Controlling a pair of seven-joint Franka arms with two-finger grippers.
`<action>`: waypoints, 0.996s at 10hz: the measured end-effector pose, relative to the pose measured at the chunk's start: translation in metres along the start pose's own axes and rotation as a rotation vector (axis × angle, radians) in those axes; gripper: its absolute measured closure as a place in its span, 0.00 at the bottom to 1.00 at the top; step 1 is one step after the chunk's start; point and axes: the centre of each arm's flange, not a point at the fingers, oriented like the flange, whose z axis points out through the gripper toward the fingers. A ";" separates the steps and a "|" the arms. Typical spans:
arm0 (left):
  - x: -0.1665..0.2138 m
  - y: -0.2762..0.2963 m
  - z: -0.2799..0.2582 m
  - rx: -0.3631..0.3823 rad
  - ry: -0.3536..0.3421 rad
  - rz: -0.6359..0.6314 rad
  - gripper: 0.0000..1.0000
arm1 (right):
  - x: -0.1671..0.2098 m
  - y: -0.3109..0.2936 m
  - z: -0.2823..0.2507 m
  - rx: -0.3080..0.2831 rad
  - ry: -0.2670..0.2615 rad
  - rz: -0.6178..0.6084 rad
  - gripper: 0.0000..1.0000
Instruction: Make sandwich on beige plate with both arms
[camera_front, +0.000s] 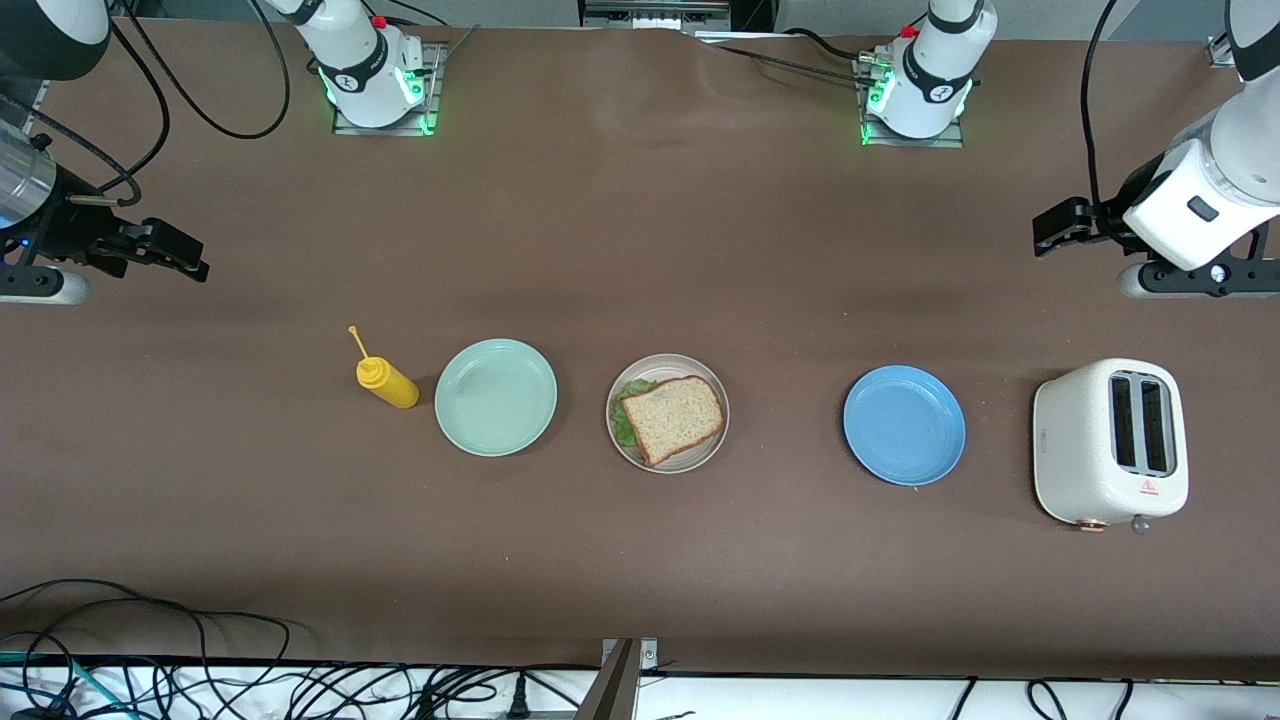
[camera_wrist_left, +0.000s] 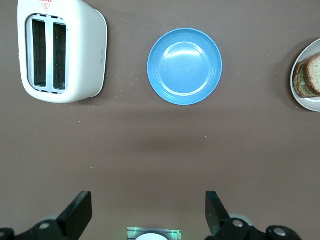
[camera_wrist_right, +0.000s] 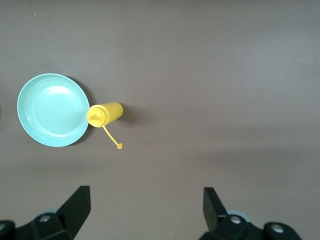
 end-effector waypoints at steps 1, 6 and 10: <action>-0.001 0.000 -0.001 0.000 0.001 0.000 0.00 | 0.000 0.000 0.000 0.000 0.000 0.000 0.00; 0.000 -0.008 -0.001 -0.019 0.000 -0.014 0.00 | 0.000 0.000 -0.001 0.000 0.002 0.000 0.00; 0.001 -0.023 0.000 -0.046 -0.003 -0.043 0.00 | 0.000 -0.001 -0.001 0.000 0.002 -0.002 0.00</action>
